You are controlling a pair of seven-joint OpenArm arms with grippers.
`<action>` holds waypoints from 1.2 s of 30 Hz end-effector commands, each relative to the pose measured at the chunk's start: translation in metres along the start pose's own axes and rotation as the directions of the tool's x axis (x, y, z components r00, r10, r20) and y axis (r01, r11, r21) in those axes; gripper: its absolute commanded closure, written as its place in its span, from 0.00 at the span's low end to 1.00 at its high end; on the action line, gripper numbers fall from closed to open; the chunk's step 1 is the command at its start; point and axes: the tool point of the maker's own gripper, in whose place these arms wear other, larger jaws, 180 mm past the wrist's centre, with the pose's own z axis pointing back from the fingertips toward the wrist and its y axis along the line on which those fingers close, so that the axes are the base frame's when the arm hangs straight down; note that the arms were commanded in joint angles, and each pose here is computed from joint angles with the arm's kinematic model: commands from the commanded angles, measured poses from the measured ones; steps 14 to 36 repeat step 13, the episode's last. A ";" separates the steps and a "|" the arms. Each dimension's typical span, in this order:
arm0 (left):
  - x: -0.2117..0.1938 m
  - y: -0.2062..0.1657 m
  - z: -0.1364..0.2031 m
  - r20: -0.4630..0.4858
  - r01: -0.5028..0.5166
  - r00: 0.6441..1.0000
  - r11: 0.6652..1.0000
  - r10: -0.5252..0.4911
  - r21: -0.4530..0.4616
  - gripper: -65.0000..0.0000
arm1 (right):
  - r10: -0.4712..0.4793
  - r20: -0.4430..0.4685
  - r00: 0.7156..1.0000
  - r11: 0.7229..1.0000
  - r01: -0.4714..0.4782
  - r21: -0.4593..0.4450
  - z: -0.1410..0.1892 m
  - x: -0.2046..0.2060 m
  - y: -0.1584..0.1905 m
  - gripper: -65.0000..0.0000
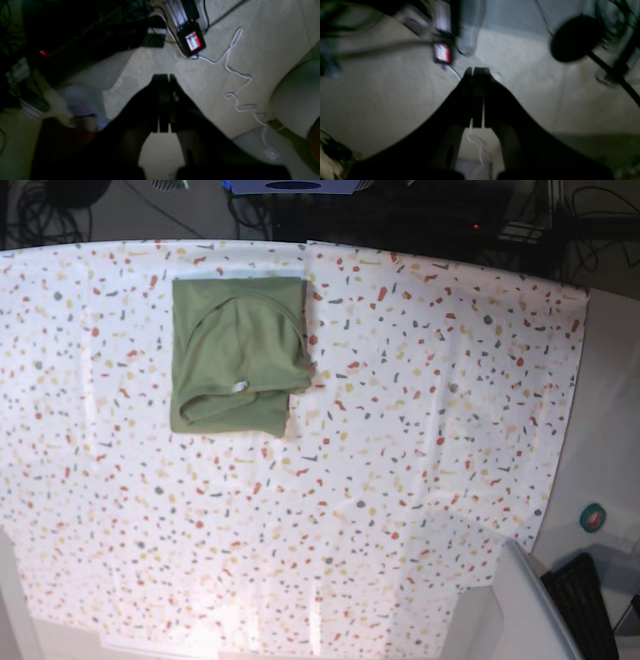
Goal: Layout the t-shirt on the table in an organized manner, then fold the t-shirt properly
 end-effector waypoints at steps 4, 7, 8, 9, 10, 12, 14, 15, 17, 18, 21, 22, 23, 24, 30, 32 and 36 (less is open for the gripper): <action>-0.025 -0.009 0.006 -0.037 -0.002 0.999 1.000 0.001 -0.017 1.00 | -0.007 -0.016 1.000 1.000 0.007 0.003 0.002 -0.010 0.002 1.00; -0.025 -0.010 0.006 -0.037 -0.003 0.999 1.000 0.002 -0.018 1.00 | -0.007 -0.013 1.000 1.000 0.007 0.004 0.002 -0.009 0.003 1.00; -0.024 -0.009 0.006 -0.035 -0.002 0.999 1.000 0.001 -0.017 1.00 | -0.007 -0.005 1.000 1.000 0.007 0.005 0.002 -0.006 0.003 1.00; -0.023 -0.008 0.005 -0.033 -0.003 0.999 1.000 0.002 -0.015 1.00 | -0.007 -0.002 1.000 1.000 0.007 0.005 0.001 -0.004 0.003 1.00; -0.021 -0.007 0.005 -0.029 -0.005 1.000 1.000 0.004 -0.013 1.00 | -0.006 0.012 1.000 1.000 0.006 0.003 -0.001 0.004 0.002 1.00; -0.021 -0.004 0.006 -0.027 -0.008 1.000 1.000 0.008 -0.007 1.00 | -0.002 0.025 1.000 1.000 0.002 -0.001 -0.002 0.013 -0.001 1.00; -0.022 -0.002 0.006 -0.028 -0.009 1.000 1.000 0.009 -0.004 1.00 | 0.000 0.029 1.000 1.000 0.000 -0.002 -0.003 0.015 -0.002 1.00; -0.022 -0.002 0.006 -0.028 -0.009 1.000 1.000 0.009 -0.004 1.00 | 0.000 0.029 1.000 1.000 0.000 -0.002 -0.003 0.015 -0.002 1.00; -0.022 -0.002 0.006 -0.028 -0.009 1.000 1.000 0.009 -0.004 1.00 | 0.000 0.029 1.000 1.000 0.000 -0.002 -0.003 0.015 -0.002 1.00; -0.022 -0.002 0.006 -0.028 -0.009 1.000 1.000 0.009 -0.004 1.00 | 0.000 0.029 1.000 1.000 0.000 -0.002 -0.003 0.015 -0.002 1.00; -0.022 -0.002 0.006 -0.028 -0.009 1.000 1.000 0.009 -0.004 1.00 | 0.000 0.029 1.000 1.000 0.000 -0.002 -0.003 0.015 -0.002 1.00; -0.022 -0.002 0.006 -0.028 -0.009 1.000 1.000 0.009 -0.004 1.00 | 0.000 0.029 1.000 1.000 0.000 -0.002 -0.003 0.015 -0.002 1.00; -0.022 -0.002 0.006 -0.028 -0.009 1.000 1.000 0.009 -0.004 1.00 | 0.000 0.029 1.000 1.000 0.000 -0.002 -0.003 0.015 -0.002 1.00; -0.022 -0.002 0.006 -0.028 -0.009 1.000 1.000 0.009 -0.004 1.00 | 0.000 0.029 1.000 1.000 0.000 -0.002 -0.003 0.015 -0.002 1.00; -0.022 -0.002 0.006 -0.028 -0.009 1.000 1.000 0.009 -0.004 1.00 | 0.000 0.029 1.000 1.000 0.000 -0.002 -0.003 0.015 -0.002 1.00; -0.022 -0.002 0.006 -0.028 -0.009 1.000 1.000 0.009 -0.004 1.00 | 0.000 0.029 1.000 1.000 0.000 -0.002 -0.003 0.015 -0.002 1.00; -0.022 -0.002 0.006 -0.028 -0.009 1.000 1.000 0.009 -0.004 1.00 | 0.000 0.029 1.000 1.000 0.000 -0.002 -0.003 0.015 -0.002 1.00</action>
